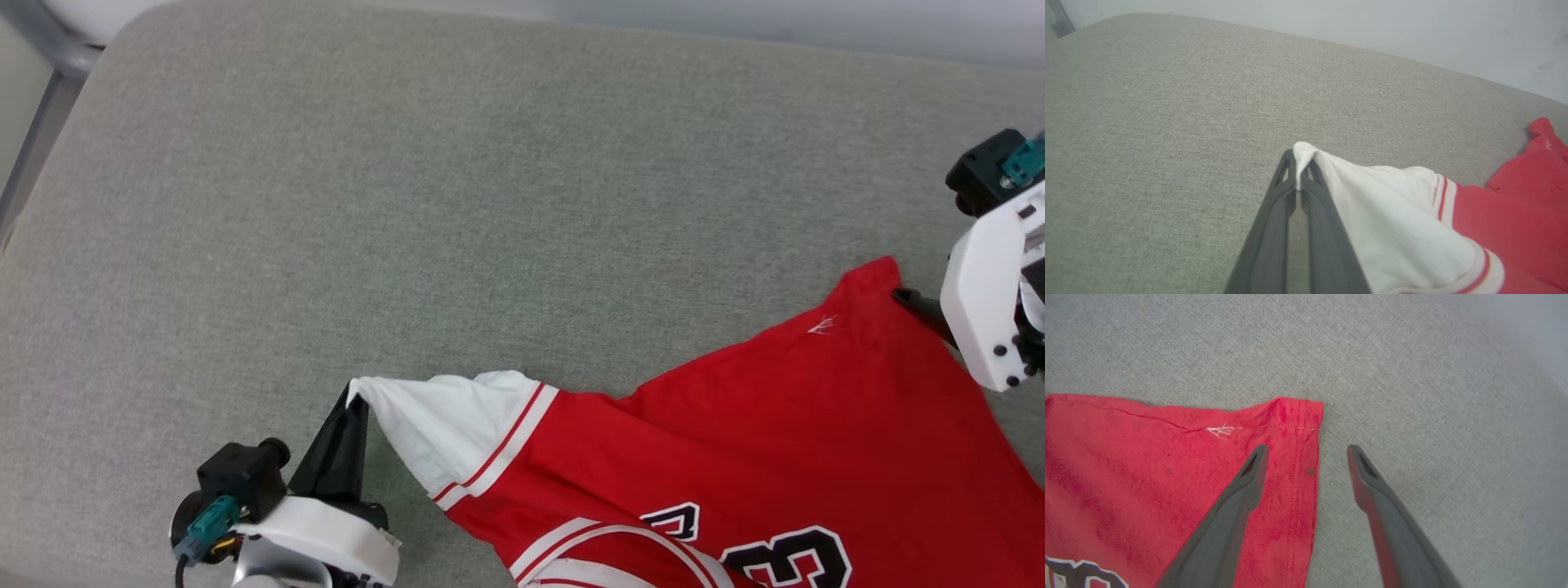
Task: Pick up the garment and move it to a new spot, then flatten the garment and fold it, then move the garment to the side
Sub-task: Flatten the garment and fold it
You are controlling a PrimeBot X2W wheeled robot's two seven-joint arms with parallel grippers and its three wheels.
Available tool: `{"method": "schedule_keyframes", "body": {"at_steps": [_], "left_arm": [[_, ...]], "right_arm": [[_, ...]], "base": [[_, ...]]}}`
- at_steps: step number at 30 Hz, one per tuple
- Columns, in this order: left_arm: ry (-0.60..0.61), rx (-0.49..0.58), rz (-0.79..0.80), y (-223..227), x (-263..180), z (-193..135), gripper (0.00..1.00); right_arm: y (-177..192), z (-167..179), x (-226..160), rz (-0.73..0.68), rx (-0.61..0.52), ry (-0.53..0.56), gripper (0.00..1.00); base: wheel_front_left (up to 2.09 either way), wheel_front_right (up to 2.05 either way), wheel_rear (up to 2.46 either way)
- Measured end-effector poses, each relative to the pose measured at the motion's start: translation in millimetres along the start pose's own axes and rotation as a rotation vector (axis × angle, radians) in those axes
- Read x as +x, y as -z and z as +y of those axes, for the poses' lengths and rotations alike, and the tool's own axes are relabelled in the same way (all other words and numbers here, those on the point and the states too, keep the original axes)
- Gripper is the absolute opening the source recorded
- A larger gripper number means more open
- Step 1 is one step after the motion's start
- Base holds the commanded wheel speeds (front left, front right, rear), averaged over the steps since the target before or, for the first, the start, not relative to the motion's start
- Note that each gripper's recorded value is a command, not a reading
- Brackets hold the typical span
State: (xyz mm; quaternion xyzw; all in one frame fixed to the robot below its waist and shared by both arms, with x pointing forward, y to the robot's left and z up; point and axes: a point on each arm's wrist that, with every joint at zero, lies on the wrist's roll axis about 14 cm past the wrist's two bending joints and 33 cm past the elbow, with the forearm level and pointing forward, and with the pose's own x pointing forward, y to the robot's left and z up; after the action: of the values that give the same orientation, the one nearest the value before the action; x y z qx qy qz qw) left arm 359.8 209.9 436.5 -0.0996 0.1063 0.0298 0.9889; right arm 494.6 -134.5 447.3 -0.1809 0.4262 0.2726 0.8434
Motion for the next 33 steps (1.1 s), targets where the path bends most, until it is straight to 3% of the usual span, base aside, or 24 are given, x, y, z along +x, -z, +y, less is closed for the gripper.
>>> {"method": "schedule_keyframes", "body": {"at_steps": [10, 15, 16, 17, 18, 25, 33], "left_arm": [[-0.027, -0.001, 0.023, 10.2, 14.5, 5.6, 0.0], [-0.043, -0.001, 0.038, 16.3, 16.4, 9.7, 0.0], [-0.046, -0.002, 0.038, 16.6, 16.7, 9.9, 0.0], [-0.047, -0.002, 0.039, 17.1, 16.8, 10.5, 0.0], [-0.046, -0.002, 0.038, 16.9, 16.7, 10.6, 0.0], [-0.041, 0.009, 0.005, 7.3, 12.1, 11.4, 0.0], [0.003, 0.046, -0.086, -23.5, 4.0, 7.3, 0.0]], "right_arm": [[35.9, 4.9, 69.0, 0.23, -0.058, -0.05, 1.0], [48.2, 5.4, 83.6, 0.265, -0.063, -0.075, 1.0], [48.0, 5.3, 84.6, 0.262, -0.064, -0.077, 0.5], [46.1, 4.8, 85.3, 0.247, -0.058, -0.08, 0.08], [44.5, 5.2, 85.8, 0.232, -0.047, -0.086, 0.0], [15.2, 11.9, 69.6, 0.038, 0.003, -0.107, 0.0], [-27.4, 7.8, 10.7, -0.258, 0.037, -0.066, 0.0]], "base": [[0.0, 0.0, 0.0], [0.0, 0.0, 0.0], [0.0, 0.0, 0.0], [0.0, 0.0, 0.0], [0.0, 0.0, 0.0], [0.0, 0.0, 0.0], [0.0, 0.0, 0.0]]}}
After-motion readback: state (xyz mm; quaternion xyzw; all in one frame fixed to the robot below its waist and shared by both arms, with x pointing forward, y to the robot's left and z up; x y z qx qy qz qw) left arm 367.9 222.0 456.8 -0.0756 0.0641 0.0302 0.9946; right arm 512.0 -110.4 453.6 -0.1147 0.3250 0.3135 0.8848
